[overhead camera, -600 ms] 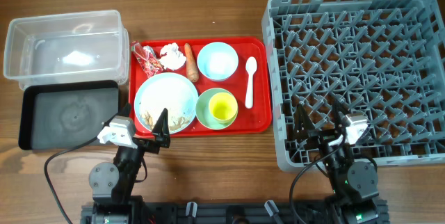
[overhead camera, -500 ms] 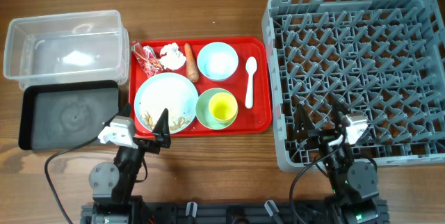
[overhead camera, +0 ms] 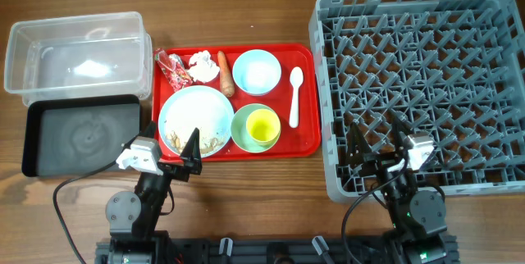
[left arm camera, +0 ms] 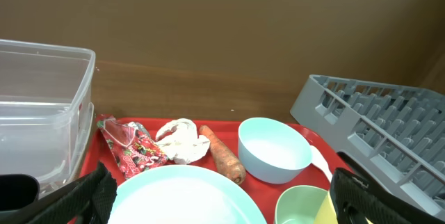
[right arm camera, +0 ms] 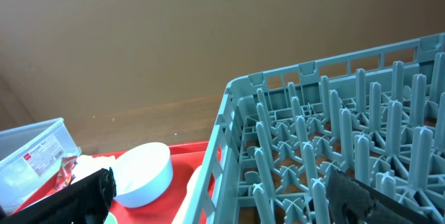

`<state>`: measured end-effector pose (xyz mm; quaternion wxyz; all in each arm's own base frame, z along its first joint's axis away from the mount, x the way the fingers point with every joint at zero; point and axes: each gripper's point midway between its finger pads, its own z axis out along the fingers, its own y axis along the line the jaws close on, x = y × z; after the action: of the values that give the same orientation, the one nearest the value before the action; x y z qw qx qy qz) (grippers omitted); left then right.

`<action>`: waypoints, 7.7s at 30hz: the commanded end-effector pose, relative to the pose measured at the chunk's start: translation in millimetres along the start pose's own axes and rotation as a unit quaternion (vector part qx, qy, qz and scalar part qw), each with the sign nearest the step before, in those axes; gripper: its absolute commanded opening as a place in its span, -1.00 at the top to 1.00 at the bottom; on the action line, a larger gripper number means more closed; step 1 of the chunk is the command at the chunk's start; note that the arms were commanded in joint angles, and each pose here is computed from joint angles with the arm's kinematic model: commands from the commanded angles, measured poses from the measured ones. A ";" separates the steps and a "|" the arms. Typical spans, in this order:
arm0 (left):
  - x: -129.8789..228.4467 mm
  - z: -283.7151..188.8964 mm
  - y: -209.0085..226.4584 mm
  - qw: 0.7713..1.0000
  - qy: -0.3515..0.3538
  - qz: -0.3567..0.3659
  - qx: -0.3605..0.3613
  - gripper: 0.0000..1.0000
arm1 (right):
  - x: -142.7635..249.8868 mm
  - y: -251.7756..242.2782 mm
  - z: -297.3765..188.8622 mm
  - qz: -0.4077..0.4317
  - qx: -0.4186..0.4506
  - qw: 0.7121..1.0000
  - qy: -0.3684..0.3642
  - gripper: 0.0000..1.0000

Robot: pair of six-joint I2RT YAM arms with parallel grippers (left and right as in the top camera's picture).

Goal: Sort waste into correct bins and load items into the dishwasher rack

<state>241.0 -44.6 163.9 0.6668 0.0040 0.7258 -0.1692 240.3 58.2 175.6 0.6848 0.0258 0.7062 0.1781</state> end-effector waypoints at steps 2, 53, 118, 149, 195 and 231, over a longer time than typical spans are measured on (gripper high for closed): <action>2.8 0.4 -1.1 1.000 0.002 -0.001 0.004 -1.00 | -1.5 -1.7 0.1 0.000 0.005 1.000 -0.004 -0.99; 108.8 86.9 -104.8 0.741 0.662 -0.042 -0.106 0.92 | -43.3 43.5 76.3 0.026 0.070 0.904 0.422 -0.99; -76.4 88.9 -95.8 0.756 0.525 -0.348 0.177 -1.00 | 16.8 6.4 3.0 0.034 0.238 0.781 0.576 -0.35; -226.5 -59.8 35.0 0.914 0.170 -0.171 -0.326 -1.00 | 188.7 96.9 66.7 -0.034 0.096 0.687 0.719 0.48; -226.9 -60.7 34.5 0.915 0.168 -0.171 -0.325 -1.00 | -32.3 -61.5 143.7 -0.323 0.450 0.754 0.354 0.04; -226.9 -60.7 34.5 0.915 0.168 -0.171 -0.325 -1.00 | -39.8 34.8 191.3 0.017 0.196 0.903 0.381 0.91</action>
<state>216.4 49.1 377.7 0.4571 -0.2966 0.8377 -0.0367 420.7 167.1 137.7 0.2407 0.0927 0.9644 0.0591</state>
